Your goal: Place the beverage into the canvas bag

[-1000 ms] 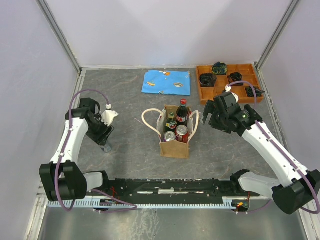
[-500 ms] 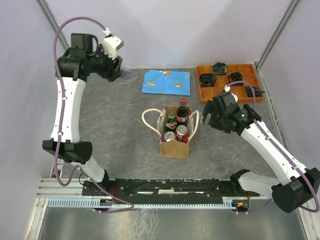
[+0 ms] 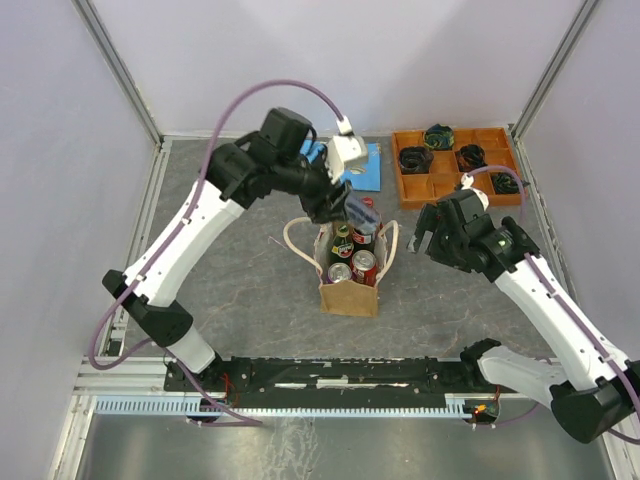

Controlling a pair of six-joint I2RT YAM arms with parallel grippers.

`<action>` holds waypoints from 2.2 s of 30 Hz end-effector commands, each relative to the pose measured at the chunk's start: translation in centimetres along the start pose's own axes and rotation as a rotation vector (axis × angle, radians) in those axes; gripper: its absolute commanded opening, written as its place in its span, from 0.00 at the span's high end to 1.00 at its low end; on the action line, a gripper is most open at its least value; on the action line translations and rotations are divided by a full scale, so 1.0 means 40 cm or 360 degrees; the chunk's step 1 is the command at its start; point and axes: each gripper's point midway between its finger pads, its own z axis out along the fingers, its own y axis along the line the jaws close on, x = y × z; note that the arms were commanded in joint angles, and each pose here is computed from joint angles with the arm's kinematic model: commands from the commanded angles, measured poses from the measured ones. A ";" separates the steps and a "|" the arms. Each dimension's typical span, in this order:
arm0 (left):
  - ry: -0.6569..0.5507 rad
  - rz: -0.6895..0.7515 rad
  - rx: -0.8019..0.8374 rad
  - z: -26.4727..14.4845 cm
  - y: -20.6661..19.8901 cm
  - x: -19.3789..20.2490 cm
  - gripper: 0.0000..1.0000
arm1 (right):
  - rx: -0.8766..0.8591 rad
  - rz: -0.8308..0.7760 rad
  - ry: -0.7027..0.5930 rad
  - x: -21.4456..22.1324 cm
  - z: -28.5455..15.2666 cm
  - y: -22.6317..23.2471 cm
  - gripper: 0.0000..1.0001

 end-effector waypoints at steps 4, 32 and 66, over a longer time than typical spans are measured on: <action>-0.0079 0.0249 0.0049 0.000 -0.106 0.000 0.97 | 0.0093 0.0046 -0.0037 0.021 -0.029 -0.062 0.01; 0.0237 0.0474 0.0274 0.153 -0.192 0.166 0.97 | 0.0146 0.0050 -0.0099 0.011 -0.053 -0.092 0.01; 0.0725 0.0597 0.0579 0.288 -0.241 0.380 0.97 | 0.0216 0.0044 -0.0157 0.003 -0.086 -0.132 0.01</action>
